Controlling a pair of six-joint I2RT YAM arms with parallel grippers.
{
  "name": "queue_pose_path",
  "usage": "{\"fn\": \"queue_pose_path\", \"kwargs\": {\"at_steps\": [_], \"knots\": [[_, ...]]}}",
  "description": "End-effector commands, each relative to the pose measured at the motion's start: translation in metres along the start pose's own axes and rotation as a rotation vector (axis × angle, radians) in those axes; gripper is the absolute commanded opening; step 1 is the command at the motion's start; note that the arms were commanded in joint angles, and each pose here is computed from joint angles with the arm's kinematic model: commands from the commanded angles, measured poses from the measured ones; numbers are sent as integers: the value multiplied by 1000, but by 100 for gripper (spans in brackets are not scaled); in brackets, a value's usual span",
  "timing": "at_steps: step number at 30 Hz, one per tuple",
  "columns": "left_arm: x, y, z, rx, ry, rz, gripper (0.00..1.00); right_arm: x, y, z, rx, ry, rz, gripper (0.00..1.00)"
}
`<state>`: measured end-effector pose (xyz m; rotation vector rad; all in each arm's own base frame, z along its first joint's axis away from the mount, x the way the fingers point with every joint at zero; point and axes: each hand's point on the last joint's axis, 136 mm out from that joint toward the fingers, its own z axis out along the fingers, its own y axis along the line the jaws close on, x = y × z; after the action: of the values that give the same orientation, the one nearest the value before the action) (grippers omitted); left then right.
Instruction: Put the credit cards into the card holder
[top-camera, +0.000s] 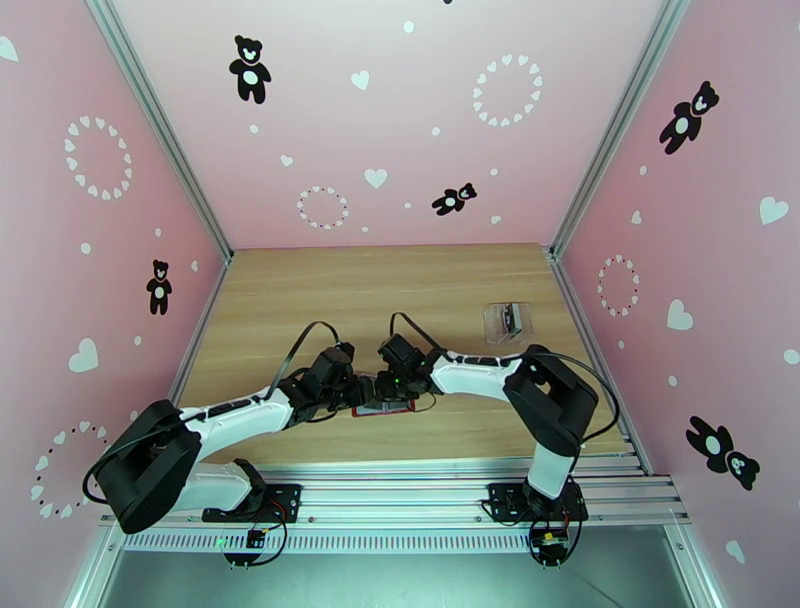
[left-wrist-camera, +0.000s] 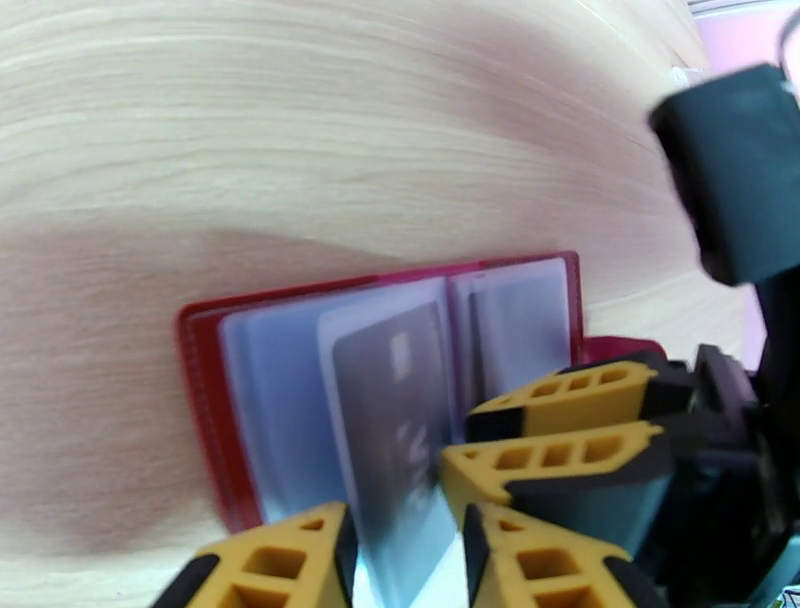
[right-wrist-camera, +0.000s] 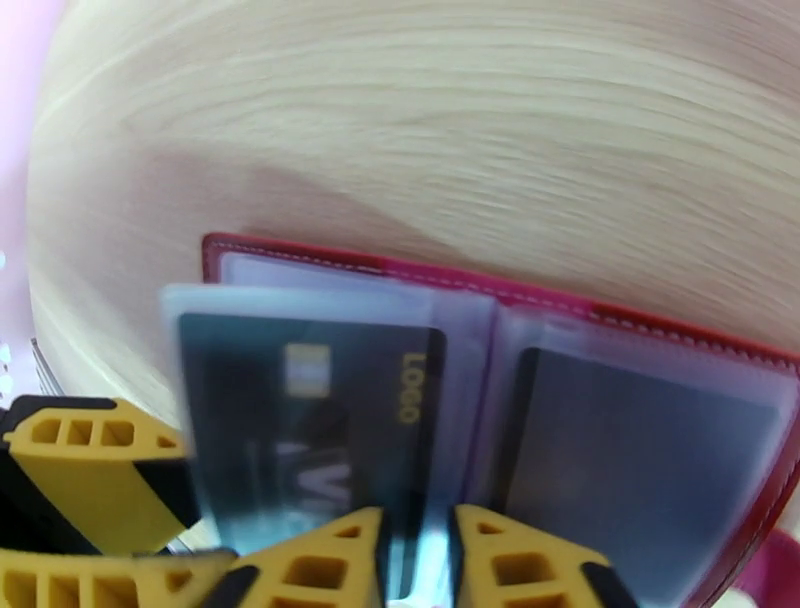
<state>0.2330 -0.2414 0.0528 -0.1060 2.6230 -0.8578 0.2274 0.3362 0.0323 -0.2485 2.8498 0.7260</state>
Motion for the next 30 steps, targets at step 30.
{"fn": "queue_pose_path", "kwargs": {"at_steps": [30], "knots": [[-31,-81,-46,37,-70,194,37,-46,-153,-192,287,-331,168,47]]}}
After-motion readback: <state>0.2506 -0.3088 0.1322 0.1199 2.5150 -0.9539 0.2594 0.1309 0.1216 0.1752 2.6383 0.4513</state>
